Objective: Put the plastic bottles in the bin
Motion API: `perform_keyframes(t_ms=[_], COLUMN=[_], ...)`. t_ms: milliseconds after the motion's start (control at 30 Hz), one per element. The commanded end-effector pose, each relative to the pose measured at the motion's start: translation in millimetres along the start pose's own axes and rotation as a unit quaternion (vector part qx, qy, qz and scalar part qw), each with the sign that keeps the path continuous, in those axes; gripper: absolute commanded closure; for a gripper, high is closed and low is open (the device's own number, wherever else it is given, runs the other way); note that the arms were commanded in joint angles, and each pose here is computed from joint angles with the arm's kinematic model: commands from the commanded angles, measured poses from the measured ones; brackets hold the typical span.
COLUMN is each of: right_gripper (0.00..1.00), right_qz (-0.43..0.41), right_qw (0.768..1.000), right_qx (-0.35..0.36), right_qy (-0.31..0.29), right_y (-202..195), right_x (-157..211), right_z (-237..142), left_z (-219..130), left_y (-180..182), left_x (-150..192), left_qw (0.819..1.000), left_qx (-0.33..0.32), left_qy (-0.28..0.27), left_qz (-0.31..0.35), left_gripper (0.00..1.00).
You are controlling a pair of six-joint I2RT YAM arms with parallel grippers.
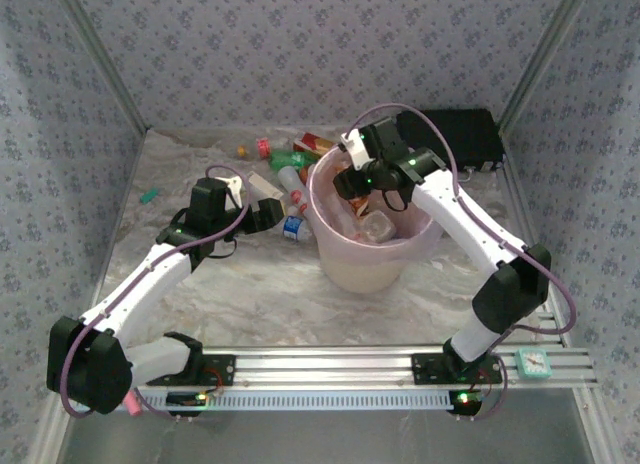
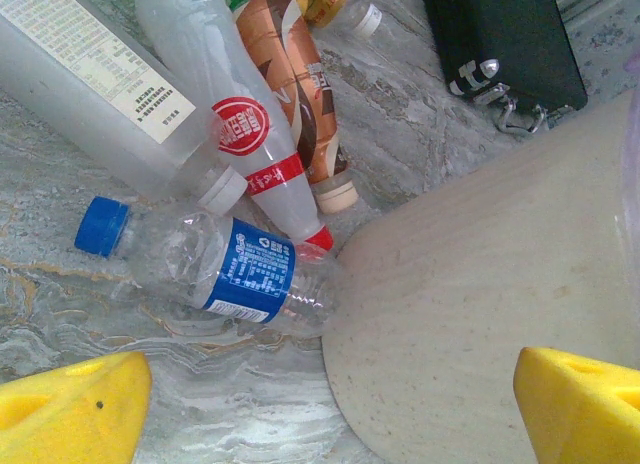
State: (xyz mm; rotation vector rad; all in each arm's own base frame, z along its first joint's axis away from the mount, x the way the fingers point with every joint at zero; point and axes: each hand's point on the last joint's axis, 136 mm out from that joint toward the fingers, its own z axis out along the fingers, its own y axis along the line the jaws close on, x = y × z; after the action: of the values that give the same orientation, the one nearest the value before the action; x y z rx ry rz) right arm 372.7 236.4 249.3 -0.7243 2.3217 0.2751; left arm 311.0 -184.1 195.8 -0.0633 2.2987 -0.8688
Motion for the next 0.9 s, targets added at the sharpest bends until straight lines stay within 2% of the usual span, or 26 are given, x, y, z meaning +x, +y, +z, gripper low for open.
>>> perform_keyframes(t_ms=[0, 167, 333, 433, 633, 733, 867], right_gripper=[0.38, 0.39, 0.39, 0.45, 0.44, 0.45, 0.45], right_qz=[0.016, 0.008, -0.066, -0.147, -0.281, -0.321, -0.334], right_qw=[0.995, 0.999, 0.997, 0.988, 0.955, 0.940, 0.936], right_qx=[0.048, 0.027, 0.020, 0.045, 0.097, 0.106, 0.077], right_qy=[0.086, 0.019, -0.026, -0.023, 0.012, 0.035, 0.078], right_y=[-17.1, -11.3, 4.5, 6.4, -10.0, -16.5, -15.9], right_x=[48.7, 15.4, -14.1, -16.6, -13.1, -11.3, 4.0], right_z=[0.4, -42.7, -85.2, -93.4, -91.2, -84.4, -66.5], left_z=[-4.9, -5.3, -3.8, -4.2, -4.9, -6.1, -6.9], left_y=[-3.8, -4.3, -4.3, -4.8, -6.0, -7.1, -8.2], left_x=[-9.2, -10.0, -9.9, -10.3, -11.2, -12.2, -13.8], left_qw=[1.000, 1.000, 1.000, 1.000, 1.000, 1.000, 1.000], left_qx=[0.002, 0.003, 0.005, 0.005, 0.006, 0.006, 0.007], left_qy=[-0.014, -0.016, -0.016, -0.017, -0.017, -0.017, -0.020], left_qz=[0.003, 0.003, 0.001, 0.002, 0.003, 0.006, 0.007], left_gripper=[0.07, 0.07, 0.07, 0.07, 0.07, 0.07, 0.07])
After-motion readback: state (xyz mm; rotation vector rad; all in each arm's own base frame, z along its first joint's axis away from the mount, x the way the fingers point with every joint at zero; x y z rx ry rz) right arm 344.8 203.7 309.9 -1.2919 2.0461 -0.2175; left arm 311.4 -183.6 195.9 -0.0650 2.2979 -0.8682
